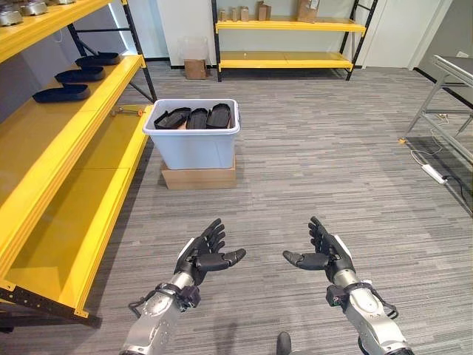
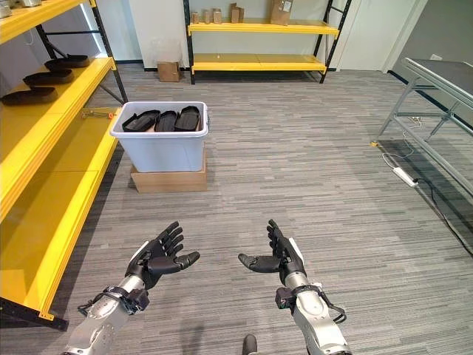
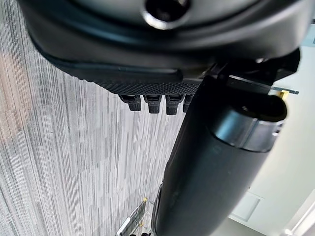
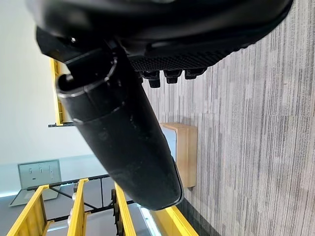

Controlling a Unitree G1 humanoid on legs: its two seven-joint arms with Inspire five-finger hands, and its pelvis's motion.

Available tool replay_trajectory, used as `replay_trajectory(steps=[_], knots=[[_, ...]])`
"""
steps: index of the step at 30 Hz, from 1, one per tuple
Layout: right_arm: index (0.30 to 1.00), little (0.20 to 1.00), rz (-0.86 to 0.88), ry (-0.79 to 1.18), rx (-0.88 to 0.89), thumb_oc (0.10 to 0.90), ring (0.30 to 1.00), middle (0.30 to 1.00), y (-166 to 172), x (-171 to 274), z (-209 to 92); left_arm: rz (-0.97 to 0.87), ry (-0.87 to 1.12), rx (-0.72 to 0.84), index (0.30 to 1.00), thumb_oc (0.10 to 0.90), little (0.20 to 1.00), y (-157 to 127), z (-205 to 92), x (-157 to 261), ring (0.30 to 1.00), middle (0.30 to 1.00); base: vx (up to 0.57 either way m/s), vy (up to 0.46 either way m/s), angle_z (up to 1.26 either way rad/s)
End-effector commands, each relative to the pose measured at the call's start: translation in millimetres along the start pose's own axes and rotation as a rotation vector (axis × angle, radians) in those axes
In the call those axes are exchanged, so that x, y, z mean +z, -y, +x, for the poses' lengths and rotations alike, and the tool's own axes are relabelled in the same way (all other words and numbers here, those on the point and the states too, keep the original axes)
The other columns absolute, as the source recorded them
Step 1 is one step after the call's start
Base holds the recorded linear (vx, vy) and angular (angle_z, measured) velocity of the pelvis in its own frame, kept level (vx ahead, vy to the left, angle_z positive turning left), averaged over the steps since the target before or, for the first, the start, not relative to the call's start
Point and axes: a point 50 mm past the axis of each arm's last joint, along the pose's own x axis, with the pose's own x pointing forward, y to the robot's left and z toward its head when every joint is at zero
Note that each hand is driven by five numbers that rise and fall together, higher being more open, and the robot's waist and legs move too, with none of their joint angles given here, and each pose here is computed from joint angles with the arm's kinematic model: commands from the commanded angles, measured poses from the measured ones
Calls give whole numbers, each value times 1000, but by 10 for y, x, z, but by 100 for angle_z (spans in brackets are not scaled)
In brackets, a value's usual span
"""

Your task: Move parts from the plastic box to the shelf.

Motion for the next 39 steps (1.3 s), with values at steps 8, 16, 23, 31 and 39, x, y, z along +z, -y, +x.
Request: replay_trajectory(steps=[8,16,23,31,39], knots=[[1000,1000,10,328,65,900,1000,1000,-94,682,153,77,210,-113,1000,900,1000,147,135,463,1000,1000,194,-78,4],[1000,1000,-9,308,57,900,1000,1000,-126,654,175,63,182,-139,1000,900,1000,203,112,423,1000,1000,290,-161,68],[1000,1000,-35,289,67,900,1000,1000,-164,648,189,27,136,-154,1000,900,1000,278,111,308,1000,1000,314,-165,12],[1000,1000,-50,277,52,900,1000,1000,-31,570,93,7,166,-153,1000,900,1000,364,133,273,1000,1000,256,-193,4],[1000,1000,-58,305,67,900,1000,1000,7,629,130,12,212,-98,1000,900,1000,279,174,430,1000,1000,107,-223,-12]])
